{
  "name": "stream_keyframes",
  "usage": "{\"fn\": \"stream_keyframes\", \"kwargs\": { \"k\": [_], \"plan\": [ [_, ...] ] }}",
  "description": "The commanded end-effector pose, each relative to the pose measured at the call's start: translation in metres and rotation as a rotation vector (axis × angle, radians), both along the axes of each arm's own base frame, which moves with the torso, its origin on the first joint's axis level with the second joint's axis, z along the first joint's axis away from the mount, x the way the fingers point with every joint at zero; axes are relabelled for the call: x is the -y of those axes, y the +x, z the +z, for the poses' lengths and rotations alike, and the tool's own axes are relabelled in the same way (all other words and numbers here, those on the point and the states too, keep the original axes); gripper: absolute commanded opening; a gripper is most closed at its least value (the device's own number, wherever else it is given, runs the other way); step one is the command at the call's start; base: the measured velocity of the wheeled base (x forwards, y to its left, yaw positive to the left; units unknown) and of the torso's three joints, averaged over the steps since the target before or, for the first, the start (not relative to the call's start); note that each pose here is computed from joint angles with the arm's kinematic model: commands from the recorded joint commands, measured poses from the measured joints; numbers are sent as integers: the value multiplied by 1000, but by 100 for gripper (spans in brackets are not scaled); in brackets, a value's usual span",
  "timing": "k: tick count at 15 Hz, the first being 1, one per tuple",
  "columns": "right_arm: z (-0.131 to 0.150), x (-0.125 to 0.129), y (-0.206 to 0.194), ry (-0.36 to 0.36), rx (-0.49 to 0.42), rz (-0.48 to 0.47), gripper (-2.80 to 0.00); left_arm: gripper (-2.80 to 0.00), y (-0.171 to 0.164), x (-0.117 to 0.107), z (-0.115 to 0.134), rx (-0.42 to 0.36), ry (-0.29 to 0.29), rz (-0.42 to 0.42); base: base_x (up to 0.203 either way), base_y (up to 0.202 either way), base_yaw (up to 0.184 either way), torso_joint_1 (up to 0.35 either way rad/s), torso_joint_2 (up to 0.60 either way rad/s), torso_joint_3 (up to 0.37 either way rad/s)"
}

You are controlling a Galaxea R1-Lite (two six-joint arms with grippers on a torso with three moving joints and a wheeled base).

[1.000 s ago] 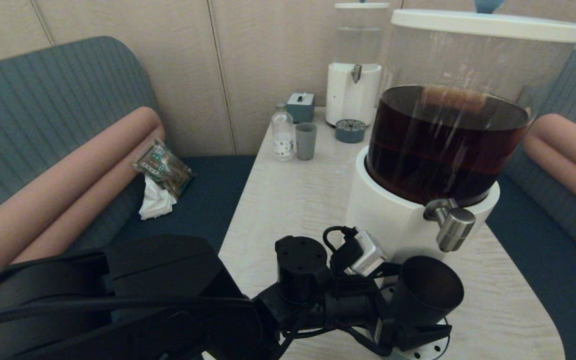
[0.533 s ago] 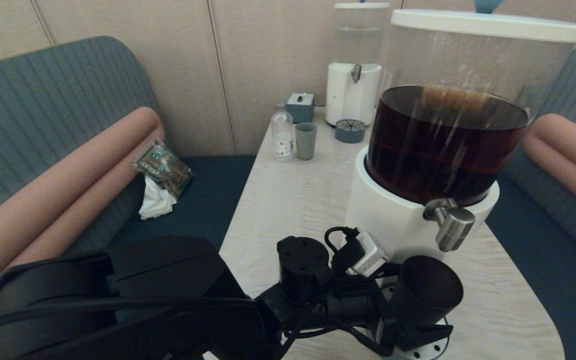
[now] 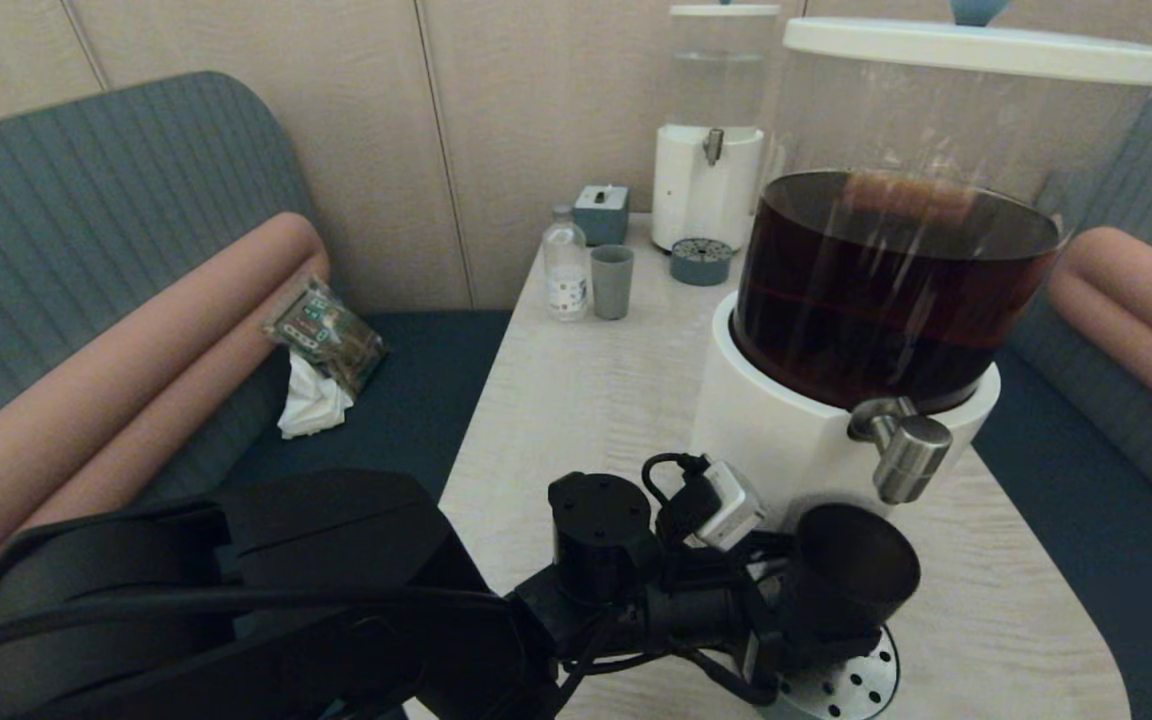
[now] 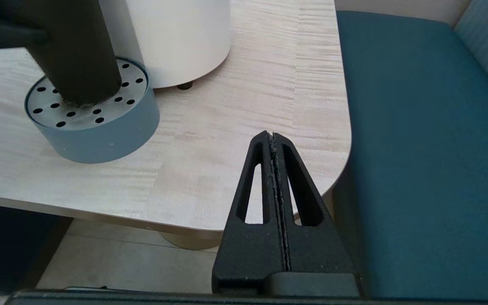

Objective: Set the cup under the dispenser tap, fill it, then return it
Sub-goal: Place the cup next to the water dispenser

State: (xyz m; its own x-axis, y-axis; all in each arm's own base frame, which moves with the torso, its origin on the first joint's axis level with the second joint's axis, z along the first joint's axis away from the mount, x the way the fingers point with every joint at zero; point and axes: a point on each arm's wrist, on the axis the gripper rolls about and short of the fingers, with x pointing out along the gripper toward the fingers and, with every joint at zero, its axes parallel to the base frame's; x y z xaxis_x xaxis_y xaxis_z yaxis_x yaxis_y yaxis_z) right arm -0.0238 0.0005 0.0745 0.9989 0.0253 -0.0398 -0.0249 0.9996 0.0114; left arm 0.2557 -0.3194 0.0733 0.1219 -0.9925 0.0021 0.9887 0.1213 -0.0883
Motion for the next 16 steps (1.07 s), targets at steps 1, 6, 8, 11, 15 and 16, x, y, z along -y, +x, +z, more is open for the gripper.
{"fn": "stream_keyframes", "kwargs": {
  "k": [1, 6, 8, 11, 15, 16],
  "plan": [
    [0, 0, 0, 0, -2, 1, -280, -280, -3, -1, -1, 3, 2, -13, 0, 0, 0, 0, 0, 0],
    [0, 0, 0, 0, -2, 1, -280, -280, -6, -2, 2, 7, -3, -16, 0, 0, 0, 0, 0, 0],
    [0, 0, 0, 0, 0, 1, -280, -280, -11, -5, 6, 3, -3, -21, 0, 0, 0, 0, 0, 0],
    [0, 0, 0, 0, -2, 1, -280, -280, -21, -14, 19, 2, -7, -23, 0, 0, 0, 0, 0, 0],
    [0, 0, 0, -1, -2, 1, -280, -280, -34, -30, 27, -7, 5, -7, 0, 0, 0, 0, 0, 0],
    [0, 0, 0, 0, 0, 1, -280, -280, -36, -33, 27, -9, 11, 6, 0, 0, 0, 0, 0, 0]
  ]
}}
